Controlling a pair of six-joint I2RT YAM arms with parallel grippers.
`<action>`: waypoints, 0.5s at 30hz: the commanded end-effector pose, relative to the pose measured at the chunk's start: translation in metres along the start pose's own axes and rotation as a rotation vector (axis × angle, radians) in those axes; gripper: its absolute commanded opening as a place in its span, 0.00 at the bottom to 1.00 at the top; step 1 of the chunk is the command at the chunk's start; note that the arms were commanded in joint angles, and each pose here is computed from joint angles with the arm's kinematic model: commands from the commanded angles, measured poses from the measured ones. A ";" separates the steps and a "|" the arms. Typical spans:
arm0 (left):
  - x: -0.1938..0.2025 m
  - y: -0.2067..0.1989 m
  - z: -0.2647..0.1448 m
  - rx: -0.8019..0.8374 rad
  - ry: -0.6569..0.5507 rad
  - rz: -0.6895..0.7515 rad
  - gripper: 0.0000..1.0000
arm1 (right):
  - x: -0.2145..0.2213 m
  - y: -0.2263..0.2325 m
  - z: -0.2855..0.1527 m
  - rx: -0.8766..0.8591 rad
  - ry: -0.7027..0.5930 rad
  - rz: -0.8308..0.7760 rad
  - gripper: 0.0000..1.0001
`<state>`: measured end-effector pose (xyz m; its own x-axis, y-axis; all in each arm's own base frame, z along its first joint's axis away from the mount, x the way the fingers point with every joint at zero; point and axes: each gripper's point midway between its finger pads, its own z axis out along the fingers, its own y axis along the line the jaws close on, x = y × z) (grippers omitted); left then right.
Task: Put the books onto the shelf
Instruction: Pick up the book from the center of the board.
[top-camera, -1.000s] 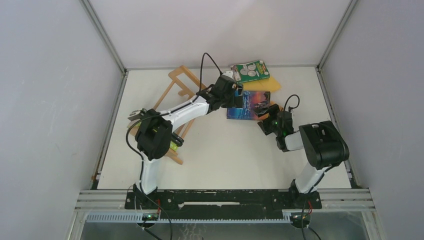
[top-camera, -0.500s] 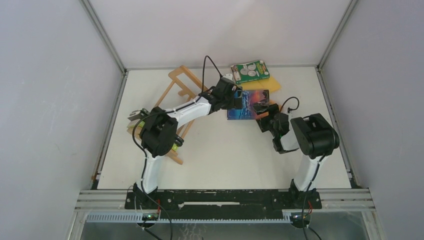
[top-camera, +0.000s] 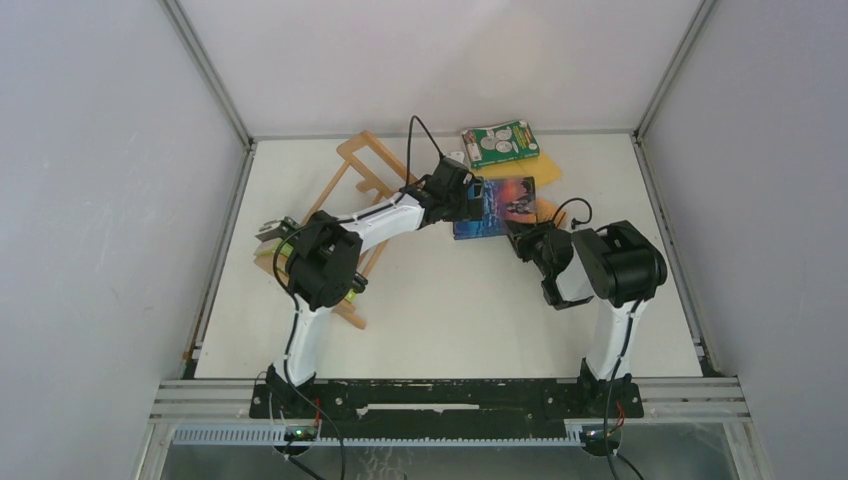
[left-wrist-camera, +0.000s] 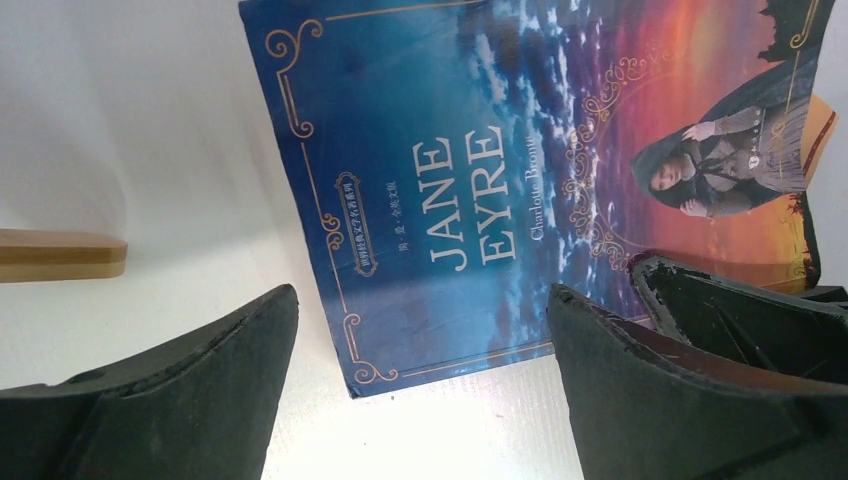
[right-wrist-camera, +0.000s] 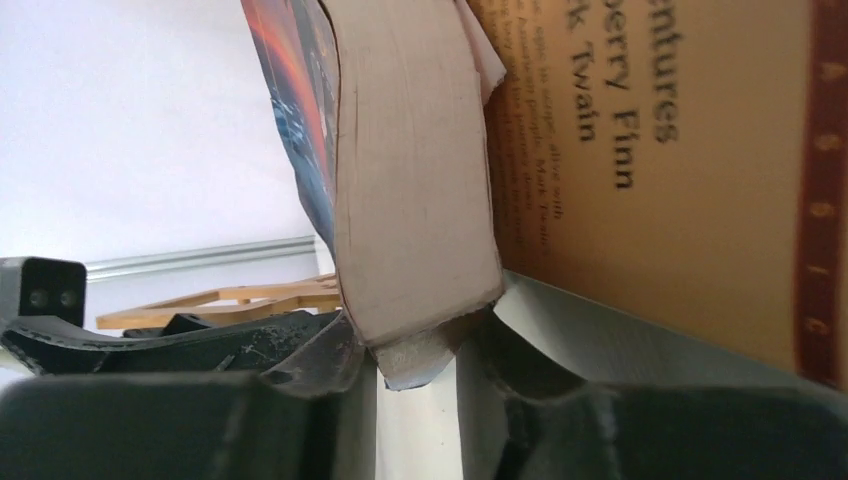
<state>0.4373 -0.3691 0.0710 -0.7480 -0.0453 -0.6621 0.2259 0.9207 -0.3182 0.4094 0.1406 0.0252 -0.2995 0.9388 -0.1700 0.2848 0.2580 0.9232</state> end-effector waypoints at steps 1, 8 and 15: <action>-0.036 -0.013 -0.016 0.035 -0.077 -0.033 0.97 | 0.008 0.000 0.000 -0.009 0.048 -0.032 0.19; -0.049 -0.006 -0.043 0.014 -0.119 -0.054 0.98 | 0.005 0.028 -0.017 -0.054 0.080 -0.053 0.03; -0.063 0.000 -0.076 0.012 -0.165 -0.087 0.99 | -0.003 0.062 -0.040 -0.082 0.111 -0.027 0.00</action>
<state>0.4355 -0.3504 0.1100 -0.7188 -0.1052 -0.6872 0.1880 0.9222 -0.3378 0.3930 0.1417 0.0578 -0.3831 0.9056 -0.1822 0.2689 0.2980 0.9159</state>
